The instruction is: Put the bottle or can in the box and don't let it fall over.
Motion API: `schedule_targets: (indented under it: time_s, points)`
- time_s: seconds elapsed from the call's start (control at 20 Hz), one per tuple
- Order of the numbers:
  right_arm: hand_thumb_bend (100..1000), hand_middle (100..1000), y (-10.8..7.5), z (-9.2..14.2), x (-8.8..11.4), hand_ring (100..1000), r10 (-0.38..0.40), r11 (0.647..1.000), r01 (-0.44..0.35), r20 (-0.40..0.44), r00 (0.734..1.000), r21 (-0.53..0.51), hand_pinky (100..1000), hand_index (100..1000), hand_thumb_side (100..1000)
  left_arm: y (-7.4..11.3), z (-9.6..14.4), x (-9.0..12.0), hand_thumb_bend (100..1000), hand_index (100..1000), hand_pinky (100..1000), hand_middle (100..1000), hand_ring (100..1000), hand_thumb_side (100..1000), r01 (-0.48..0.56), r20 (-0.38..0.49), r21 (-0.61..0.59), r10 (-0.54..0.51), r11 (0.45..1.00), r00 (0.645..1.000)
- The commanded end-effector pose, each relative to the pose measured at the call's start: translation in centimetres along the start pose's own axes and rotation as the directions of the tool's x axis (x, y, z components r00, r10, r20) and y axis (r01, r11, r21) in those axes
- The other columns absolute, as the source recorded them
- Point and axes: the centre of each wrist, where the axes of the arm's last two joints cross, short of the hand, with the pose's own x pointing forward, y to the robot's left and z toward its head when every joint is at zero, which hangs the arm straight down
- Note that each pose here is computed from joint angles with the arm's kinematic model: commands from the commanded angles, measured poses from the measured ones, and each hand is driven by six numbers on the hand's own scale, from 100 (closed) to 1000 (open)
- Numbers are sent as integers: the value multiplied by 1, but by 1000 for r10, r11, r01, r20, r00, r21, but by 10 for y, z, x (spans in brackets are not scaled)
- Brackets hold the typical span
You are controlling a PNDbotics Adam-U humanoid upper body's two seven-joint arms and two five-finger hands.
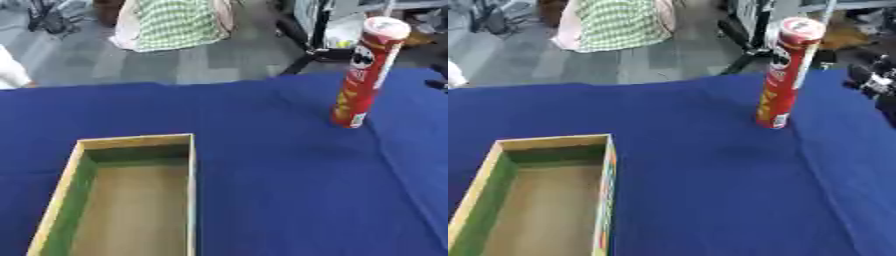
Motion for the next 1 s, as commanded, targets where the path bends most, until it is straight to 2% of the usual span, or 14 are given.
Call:
schedule_targets:
  time_s: [0.05, 0.5, 1.0]
  points:
    - [940, 1000, -17, -2, 26, 1000, 38, 999, -36, 49, 998, -24, 873, 909, 322, 5, -3, 8, 100, 768, 928, 784, 961, 682, 23, 31, 1, -23, 1000, 999]
    - [958, 1000, -19, 0, 26, 1000, 55, 998, -54, 43, 998, -18, 873, 910, 339, 5, -4, 8, 100, 769, 928, 784, 962, 680, 21, 35, -2, -21, 1000, 999]
    - [992, 1000, -8, -7, 23, 1000, 113, 992, -114, 18, 993, 57, 879, 905, 369, 4, -5, 9, 100, 769, 928, 786, 963, 679, 16, 37, -10, -15, 1000, 999]
